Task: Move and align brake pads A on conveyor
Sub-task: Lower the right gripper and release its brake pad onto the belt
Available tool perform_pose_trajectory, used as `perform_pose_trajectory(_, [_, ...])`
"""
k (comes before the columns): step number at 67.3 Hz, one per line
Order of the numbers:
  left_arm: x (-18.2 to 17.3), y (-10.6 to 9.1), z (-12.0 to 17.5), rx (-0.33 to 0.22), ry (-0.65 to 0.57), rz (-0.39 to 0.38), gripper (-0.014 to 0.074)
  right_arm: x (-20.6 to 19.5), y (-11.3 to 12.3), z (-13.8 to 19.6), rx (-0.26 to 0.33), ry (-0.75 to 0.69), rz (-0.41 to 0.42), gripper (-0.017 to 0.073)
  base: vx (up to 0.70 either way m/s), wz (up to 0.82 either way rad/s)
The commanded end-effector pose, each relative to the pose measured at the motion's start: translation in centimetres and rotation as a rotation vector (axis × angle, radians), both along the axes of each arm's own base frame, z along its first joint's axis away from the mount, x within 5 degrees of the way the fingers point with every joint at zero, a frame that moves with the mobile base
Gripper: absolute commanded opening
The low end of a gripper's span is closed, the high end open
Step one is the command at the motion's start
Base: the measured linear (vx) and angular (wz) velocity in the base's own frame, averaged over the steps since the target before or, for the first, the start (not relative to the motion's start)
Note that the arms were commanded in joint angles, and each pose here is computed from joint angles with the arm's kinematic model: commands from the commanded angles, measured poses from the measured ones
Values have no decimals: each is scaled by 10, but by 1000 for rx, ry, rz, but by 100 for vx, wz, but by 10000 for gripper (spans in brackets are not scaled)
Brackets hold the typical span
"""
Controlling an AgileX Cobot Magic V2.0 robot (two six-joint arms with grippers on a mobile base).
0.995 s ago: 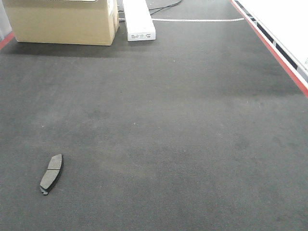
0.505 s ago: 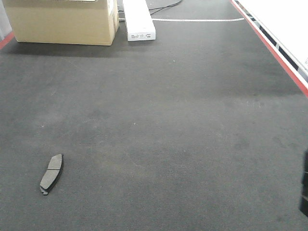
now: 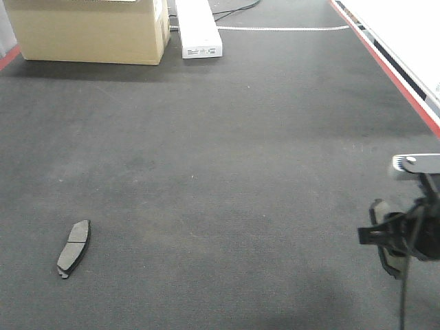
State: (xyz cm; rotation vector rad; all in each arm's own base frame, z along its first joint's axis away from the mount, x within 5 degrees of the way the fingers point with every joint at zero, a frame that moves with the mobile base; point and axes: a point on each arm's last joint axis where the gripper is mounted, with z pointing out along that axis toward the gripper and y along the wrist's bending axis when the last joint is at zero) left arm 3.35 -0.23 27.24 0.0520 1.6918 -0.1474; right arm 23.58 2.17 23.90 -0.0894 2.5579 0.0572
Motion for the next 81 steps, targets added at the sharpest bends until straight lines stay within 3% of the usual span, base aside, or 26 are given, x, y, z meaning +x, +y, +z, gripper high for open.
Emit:
perform_pose_trajectory(1, [0, -1, 14, -11, -87, -11, 443, 25, 1, 9, -24, -69, 34, 23, 0, 0])
perform_pose_trajectory(34, [0, -1, 14, -11, -87, -11, 443, 91, 6, -38, -53, 147, 70, 76, 0, 0])
perform_pose_trajectory(44, [0, -1, 14, -11, -87, -11, 443, 100, 7, -50, -56, 204, 73, 158, 0, 0])
perform_pose_trajectory(53, [0, -1, 14, -11, -87, -11, 443, 102, 7, -60, -57, 237, 73, 285, 0, 0])
perform_pose_trajectory(66, [0, -1, 14, -11, -87, -11, 443, 102, 7, -46, -55, 177, 67, 461, 0, 0])
perform_pose_trajectory(81, [0, -1, 14, -11, -87, -11, 443, 83, 6, 6, -45, 49, 63, 484, 0, 0])
